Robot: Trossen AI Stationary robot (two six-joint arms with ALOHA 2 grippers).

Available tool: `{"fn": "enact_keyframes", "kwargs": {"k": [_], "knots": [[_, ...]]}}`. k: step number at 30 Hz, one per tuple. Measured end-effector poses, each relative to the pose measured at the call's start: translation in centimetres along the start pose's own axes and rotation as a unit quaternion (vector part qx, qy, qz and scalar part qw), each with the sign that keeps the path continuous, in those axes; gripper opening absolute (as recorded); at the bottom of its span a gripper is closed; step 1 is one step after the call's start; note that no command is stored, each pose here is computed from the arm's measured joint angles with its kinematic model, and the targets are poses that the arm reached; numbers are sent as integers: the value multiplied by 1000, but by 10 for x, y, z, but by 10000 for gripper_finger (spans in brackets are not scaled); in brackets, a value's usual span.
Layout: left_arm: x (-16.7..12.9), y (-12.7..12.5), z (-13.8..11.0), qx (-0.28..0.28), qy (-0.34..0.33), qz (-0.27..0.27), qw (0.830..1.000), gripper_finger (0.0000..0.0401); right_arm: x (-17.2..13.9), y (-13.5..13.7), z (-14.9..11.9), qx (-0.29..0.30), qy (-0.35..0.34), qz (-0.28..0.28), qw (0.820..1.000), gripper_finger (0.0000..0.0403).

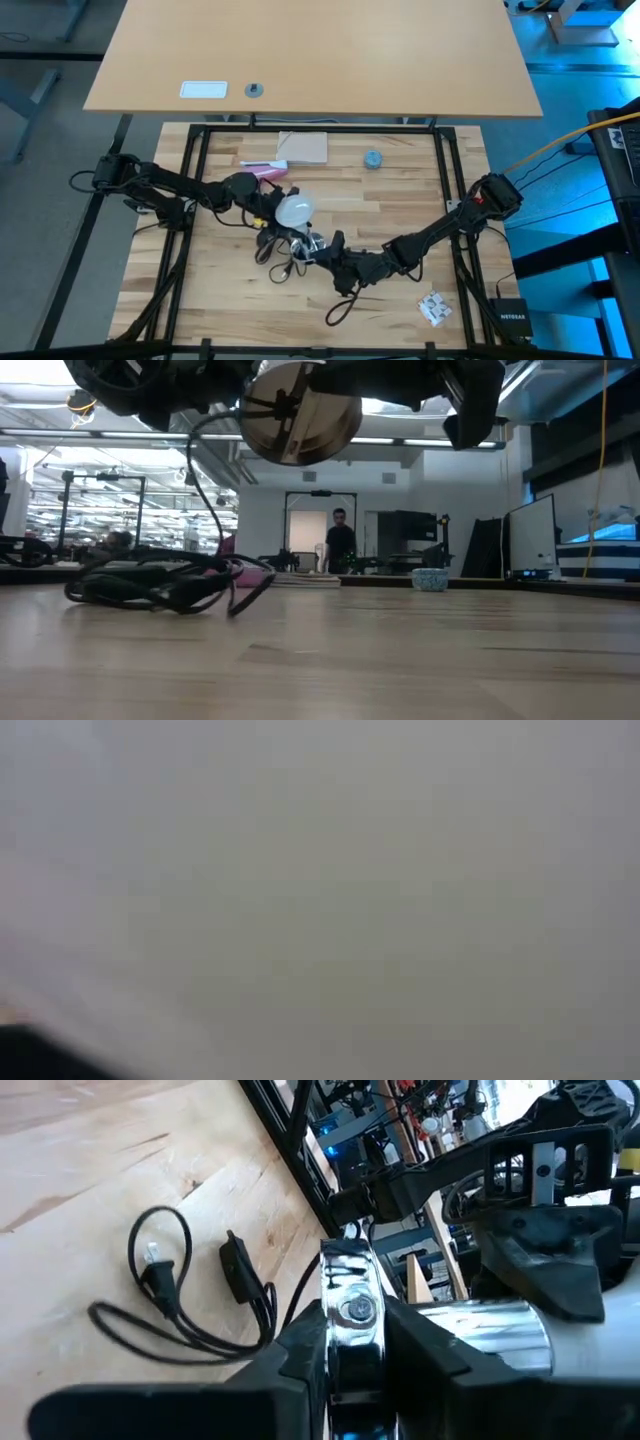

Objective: Screw lightbulb
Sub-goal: Insert the white lightbulb into the desk lamp

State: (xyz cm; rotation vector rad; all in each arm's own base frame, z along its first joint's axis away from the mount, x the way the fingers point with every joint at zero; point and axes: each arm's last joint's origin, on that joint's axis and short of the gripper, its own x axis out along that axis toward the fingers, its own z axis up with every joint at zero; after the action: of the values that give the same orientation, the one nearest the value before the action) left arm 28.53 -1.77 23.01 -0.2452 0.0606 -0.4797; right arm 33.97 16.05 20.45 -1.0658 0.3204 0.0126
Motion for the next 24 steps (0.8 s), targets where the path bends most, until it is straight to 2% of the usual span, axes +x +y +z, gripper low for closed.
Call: {"fn": "enact_keyframes", "kwargs": {"k": [4,9,15,24], "knots": [[0,-2,-1,11,10,-40,999,153,0,1,-1,-1,3,3,1000,95],[0,-6,-1,30,20,-98,995,153,0,1,0,-2,-3,4,1000,88],[-1,-7,-1,39,23,-121,992,153,1,0,-1,-32,1,2,999,89],[-1,-7,-2,40,26,-120,992,153,2,0,-6,-45,33,-4,998,87]]}}
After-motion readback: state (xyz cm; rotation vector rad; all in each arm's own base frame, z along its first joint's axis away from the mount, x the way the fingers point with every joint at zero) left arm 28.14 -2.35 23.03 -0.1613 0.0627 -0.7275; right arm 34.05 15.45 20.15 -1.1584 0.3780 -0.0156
